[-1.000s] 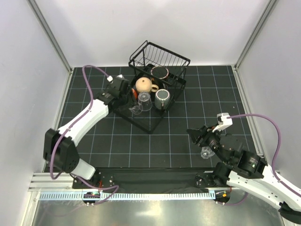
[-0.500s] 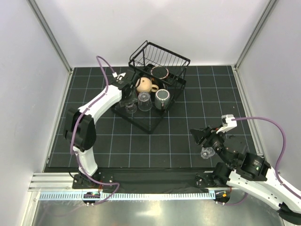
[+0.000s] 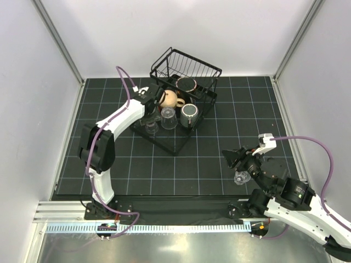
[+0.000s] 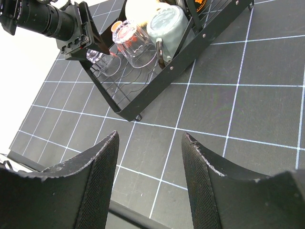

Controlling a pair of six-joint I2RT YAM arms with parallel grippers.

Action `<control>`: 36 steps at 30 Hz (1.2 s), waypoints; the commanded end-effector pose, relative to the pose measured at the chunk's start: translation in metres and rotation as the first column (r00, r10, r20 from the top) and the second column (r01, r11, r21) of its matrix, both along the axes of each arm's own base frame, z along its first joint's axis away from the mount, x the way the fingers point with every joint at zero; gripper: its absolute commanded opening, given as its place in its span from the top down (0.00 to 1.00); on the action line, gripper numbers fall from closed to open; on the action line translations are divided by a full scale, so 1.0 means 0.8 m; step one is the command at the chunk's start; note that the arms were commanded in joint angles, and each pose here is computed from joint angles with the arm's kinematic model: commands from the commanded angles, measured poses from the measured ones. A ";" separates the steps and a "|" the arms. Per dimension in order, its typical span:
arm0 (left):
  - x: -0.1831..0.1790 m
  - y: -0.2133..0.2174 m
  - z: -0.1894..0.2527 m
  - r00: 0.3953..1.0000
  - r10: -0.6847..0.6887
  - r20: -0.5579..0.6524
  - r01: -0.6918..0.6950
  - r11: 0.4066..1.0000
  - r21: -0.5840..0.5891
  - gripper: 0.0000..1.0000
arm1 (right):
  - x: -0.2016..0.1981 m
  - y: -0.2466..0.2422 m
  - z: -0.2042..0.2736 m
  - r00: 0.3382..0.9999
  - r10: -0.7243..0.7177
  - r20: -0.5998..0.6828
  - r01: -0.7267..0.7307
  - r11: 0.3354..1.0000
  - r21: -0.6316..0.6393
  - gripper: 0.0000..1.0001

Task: Load the cups into the dish rack

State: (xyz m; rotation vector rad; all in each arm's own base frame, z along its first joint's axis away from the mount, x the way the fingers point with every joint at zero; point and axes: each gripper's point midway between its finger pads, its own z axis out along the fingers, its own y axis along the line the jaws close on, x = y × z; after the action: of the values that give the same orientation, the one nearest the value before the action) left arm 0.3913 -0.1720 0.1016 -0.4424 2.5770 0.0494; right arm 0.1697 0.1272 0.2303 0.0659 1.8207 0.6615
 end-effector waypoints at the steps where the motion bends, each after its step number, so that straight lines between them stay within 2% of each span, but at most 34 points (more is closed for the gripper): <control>1: 0.015 0.008 0.000 0.999 0.008 0.042 -0.009 0.999 0.036 0.66 | 0.003 -0.004 -0.002 1.000 -0.018 0.011 0.018 1.000 -0.015 0.43; 3: 0.017 0.007 -0.001 0.999 -0.004 0.046 0.003 0.999 0.034 0.54 | 0.003 -0.005 -0.002 1.000 -0.022 0.010 0.022 1.000 -0.015 0.43; 4: 0.018 0.006 -0.001 0.999 -0.006 0.048 0.004 0.999 0.033 0.46 | 0.003 -0.005 -0.002 1.000 -0.021 0.011 0.021 1.000 -0.018 0.43; 6: 0.019 0.006 -0.001 0.999 -0.005 0.048 0.004 0.999 0.034 0.41 | 0.003 -0.007 0.000 1.000 -0.024 0.012 0.024 1.000 -0.018 0.43; 7: 0.018 0.007 -0.002 0.999 -0.001 0.043 0.000 0.999 0.037 0.29 | 0.003 -0.008 0.000 1.000 -0.025 0.012 0.025 0.999 -0.021 0.43; 8: 0.019 0.008 -0.001 0.999 0.005 0.045 -0.007 0.999 0.040 0.22 | 0.003 -0.008 0.000 1.000 -0.028 0.013 0.028 0.999 -0.021 0.43; 10: 0.019 0.008 -0.001 0.999 0.005 0.045 -0.006 0.999 0.038 0.13 | 0.003 -0.010 -0.001 0.999 -0.032 0.011 0.032 0.999 -0.028 0.43; 15: 0.014 0.008 0.013 0.998 0.007 0.063 -0.008 1.000 0.017 0.06 | 0.003 -0.009 -0.004 0.999 -0.032 0.002 0.032 0.999 -0.043 0.43; 18: 0.010 0.004 0.041 0.994 0.011 0.111 -0.006 0.999 -0.038 0.00 | 0.006 -0.011 -0.010 0.998 -0.051 -0.025 0.049 0.996 -0.069 0.42; 19: 0.004 0.003 0.043 0.994 0.007 0.113 -0.001 0.999 -0.052 0.00 | 0.006 -0.015 -0.016 0.996 -0.072 -0.046 0.068 0.994 -0.088 0.40; 20: 0.005 -0.001 0.070 0.985 0.008 0.170 0.009 0.995 -0.098 0.00 | 0.007 -0.021 -0.020 0.992 -0.105 -0.067 0.098 0.990 -0.098 0.39; 21: -0.001 -0.008 0.076 0.985 -0.011 0.174 0.036 0.990 -0.140 0.00 | 0.014 -0.032 -0.020 0.972 -0.211 -0.106 0.205 0.977 -0.067 0.37; 23: -0.015 -0.016 0.083 0.980 -0.044 0.194 0.083 0.977 -0.196 0.01 | 0.010 -0.053 -0.038 0.941 -0.296 -0.164 0.275 0.951 -0.140 0.33; 24: -0.020 -0.023 0.112 0.964 -0.058 0.260 0.125 0.961 -0.248 0.01 | 0.011 -0.056 -0.033 0.929 -0.325 -0.178 0.300 0.941 -0.154 0.32; 26: -0.044 -0.034 0.130 0.949 -0.095 0.300 0.198 0.922 -0.332 0.02 | 0.007 -0.070 -0.034 0.895 -0.392 -0.215 0.357 0.916 -0.184 0.32; 27: -0.056 -0.042 0.133 0.945 -0.118 0.304 0.231 0.899 -0.371 0.02 | 0.002 -0.076 -0.045 0.878 -0.416 -0.236 0.357 0.898 -0.256 0.31; 29: -0.081 -0.046 0.122 0.947 -0.140 0.289 0.257 0.870 -0.422 0.02 | -0.002 -0.076 -0.049 0.858 -0.436 -0.274 0.368 0.891 -0.265 0.29; 32: -0.110 -0.059 0.136 0.933 -0.152 0.327 0.313 0.791 -0.525 0.02 | -0.011 -0.080 -0.068 0.814 -0.477 -0.332 0.371 0.866 -0.335 0.24; 33: -0.126 -0.060 0.116 0.940 -0.169 0.297 0.313 0.777 -0.547 0.03 | -0.012 -0.084 -0.071 0.796 -0.497 -0.345 0.375 0.853 -0.362 0.23; 35: -0.141 -0.069 0.125 0.929 -0.182 0.322 0.349 0.720 -0.600 0.03 | -0.017 -0.086 -0.088 0.771 -0.510 -0.381 0.314 0.826 -0.468 0.24; 36: -0.149 -0.067 0.115 0.933 -0.187 0.307 0.343 0.717 -0.607 0.03 | -0.016 -0.091 -0.091 0.752 -0.530 -0.392 0.320 0.813 -0.486 0.24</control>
State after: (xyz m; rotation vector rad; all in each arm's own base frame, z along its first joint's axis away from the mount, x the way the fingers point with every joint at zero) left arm 0.2867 -0.2052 0.1888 -0.3244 2.3469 -0.7767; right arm 0.1646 0.0686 0.1636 0.3828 2.2417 0.0235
